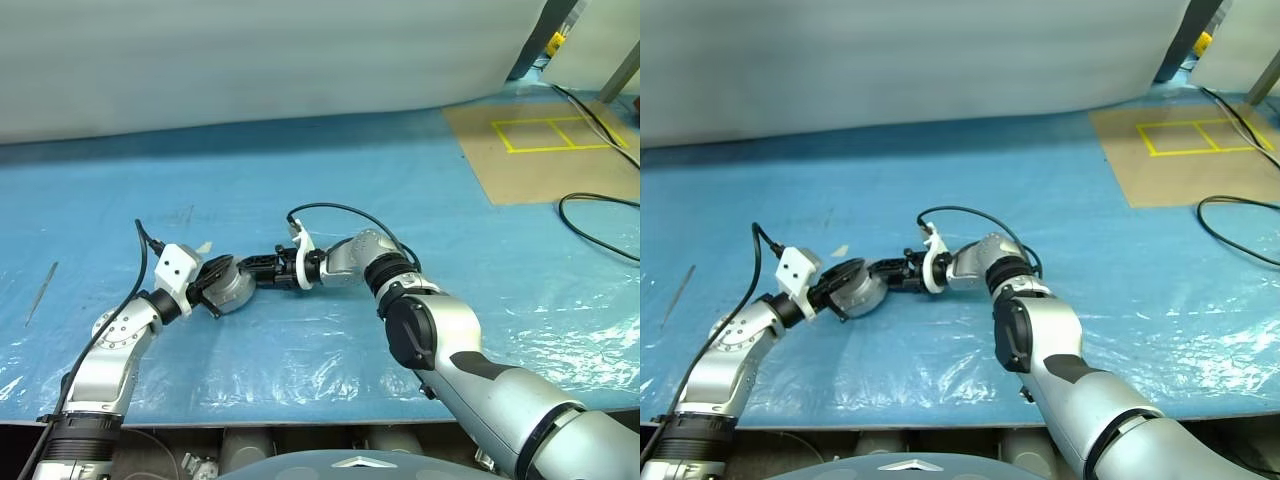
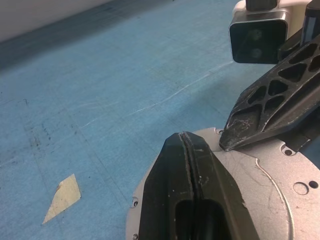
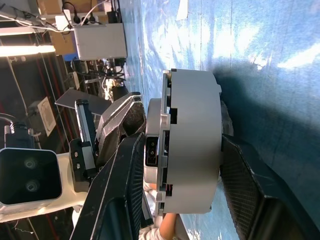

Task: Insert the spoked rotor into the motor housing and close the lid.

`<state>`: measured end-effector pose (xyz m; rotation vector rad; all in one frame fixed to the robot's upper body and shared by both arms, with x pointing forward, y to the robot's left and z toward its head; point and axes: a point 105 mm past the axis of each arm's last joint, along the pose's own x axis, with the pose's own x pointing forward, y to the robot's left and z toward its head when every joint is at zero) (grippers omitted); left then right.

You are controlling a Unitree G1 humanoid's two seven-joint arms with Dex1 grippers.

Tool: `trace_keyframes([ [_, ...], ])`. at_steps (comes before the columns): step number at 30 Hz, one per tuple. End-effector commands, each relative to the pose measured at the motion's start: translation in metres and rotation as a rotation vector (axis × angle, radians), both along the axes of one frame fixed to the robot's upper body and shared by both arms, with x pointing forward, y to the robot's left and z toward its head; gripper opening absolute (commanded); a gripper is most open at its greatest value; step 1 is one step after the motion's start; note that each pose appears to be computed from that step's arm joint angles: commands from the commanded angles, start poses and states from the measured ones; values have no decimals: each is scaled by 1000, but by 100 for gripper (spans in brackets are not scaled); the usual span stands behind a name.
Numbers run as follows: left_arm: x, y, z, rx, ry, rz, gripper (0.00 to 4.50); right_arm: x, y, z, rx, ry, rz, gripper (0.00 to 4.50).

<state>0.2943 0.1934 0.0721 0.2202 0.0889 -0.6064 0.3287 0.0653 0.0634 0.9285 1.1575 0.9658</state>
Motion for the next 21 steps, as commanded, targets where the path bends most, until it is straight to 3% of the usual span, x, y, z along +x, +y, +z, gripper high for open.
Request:
trace_keyframes([
  [1,-15,-5,-42,25,163,-20,0,-19,28,-8,-12,13,45,184],
  [7,-13,-5,-41,25,161,-18,0,-16,25,-19,-93,-24,30,183],
  [10,-13,-5,-42,26,160,-19,0,-14,22,-28,-149,-52,15,135],
  [21,-5,0,-31,-14,102,37,0,-19,23,-29,-164,-97,85,135],
])
